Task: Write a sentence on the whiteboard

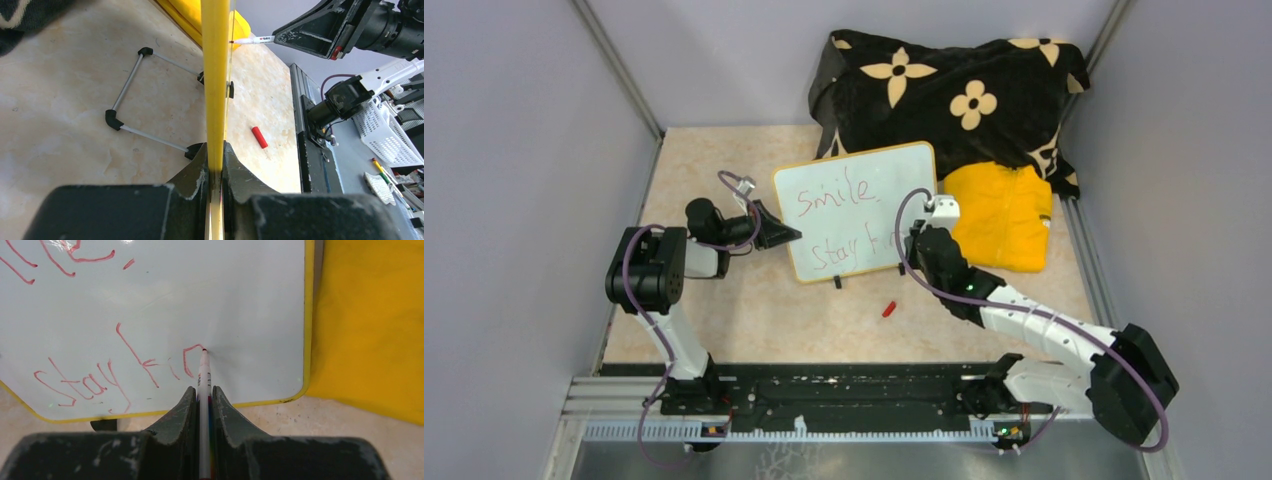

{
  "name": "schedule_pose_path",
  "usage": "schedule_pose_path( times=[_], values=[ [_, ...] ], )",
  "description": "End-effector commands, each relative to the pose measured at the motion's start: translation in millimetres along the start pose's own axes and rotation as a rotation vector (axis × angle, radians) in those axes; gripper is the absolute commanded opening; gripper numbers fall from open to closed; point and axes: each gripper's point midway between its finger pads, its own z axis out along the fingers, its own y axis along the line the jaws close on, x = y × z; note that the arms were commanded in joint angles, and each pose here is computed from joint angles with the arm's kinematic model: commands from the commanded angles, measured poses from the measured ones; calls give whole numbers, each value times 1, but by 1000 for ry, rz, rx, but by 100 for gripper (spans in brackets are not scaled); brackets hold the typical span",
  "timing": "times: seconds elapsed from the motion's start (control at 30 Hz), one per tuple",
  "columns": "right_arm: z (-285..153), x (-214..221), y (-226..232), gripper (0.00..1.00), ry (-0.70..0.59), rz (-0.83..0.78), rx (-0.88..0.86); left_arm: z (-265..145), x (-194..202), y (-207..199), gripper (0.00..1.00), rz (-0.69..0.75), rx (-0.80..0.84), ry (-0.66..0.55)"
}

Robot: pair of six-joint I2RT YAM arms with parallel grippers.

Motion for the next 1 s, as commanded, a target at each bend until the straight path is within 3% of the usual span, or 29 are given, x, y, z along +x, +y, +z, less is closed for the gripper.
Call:
schedule_pose_path(
  times=[0.0, 0.47, 0.97],
  values=[
    [-3, -3, -5, 0, -21, 28, 7, 4, 21, 14, 0, -58, -47, 25],
    [-9, 11, -9, 0, 9, 46, -8, 4, 22, 14, 0, -58, -48, 25],
    [-16, -77, -5, 0, -174, 97, 7, 4, 22, 14, 0, -58, -47, 27]
  ],
)
